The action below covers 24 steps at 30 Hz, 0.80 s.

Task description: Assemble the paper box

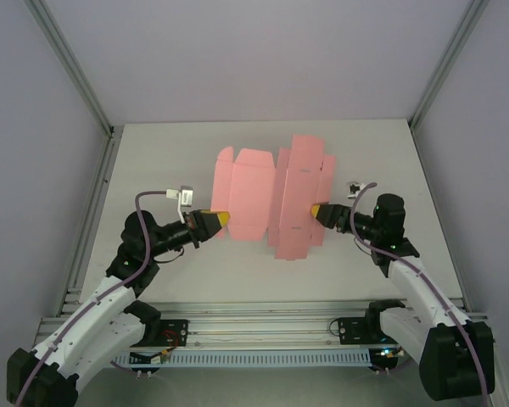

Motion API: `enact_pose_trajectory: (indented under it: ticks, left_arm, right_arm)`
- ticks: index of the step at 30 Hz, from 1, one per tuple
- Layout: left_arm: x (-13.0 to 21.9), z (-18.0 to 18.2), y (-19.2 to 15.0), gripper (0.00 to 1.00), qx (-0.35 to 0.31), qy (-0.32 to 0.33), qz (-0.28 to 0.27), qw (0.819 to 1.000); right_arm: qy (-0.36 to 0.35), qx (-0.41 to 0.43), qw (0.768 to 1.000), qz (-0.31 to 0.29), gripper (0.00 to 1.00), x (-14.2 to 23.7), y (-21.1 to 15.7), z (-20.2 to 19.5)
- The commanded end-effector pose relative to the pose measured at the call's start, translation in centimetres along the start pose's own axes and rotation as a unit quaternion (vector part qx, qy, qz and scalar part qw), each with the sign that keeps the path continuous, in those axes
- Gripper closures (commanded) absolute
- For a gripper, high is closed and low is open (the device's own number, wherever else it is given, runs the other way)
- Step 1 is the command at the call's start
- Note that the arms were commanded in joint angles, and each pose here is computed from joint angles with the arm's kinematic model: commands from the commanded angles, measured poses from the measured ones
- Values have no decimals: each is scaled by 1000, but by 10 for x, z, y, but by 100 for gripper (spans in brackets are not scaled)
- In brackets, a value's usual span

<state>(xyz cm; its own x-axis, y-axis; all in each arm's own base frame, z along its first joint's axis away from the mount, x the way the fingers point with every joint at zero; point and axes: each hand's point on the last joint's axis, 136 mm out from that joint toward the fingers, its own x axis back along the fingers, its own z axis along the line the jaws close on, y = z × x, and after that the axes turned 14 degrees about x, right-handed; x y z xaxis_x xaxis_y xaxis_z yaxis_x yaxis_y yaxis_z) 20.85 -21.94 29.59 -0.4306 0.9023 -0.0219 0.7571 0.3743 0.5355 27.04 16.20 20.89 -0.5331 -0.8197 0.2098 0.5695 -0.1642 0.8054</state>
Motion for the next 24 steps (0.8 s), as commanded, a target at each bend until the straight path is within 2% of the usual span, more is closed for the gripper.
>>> enact_pose_trajectory:
  ticks: [1,5,12,14,18,24]
  left_arm:
    - [5,-7,6,100,-15,-9,-20,1000]
    - [7,8,5,100,-8,28,-28,999]
    - [9,20,4,100,-8,51,-32,998]
    - [11,24,3,100,-5,61,-37,997]
    - [12,31,1,100,-2,72,-39,997]
    - [18,49,6,100,10,119,-65,991]
  right_arm:
    - [55,40,998,-18,48,4,27,29]
    - [49,57,997,-24,52,9,33,35]
    - [30,76,996,-20,56,15,43,41]
    - [30,80,996,-17,59,16,47,44]
    - [36,76,996,-11,73,17,51,49]
    - [17,77,997,-6,78,22,51,50]
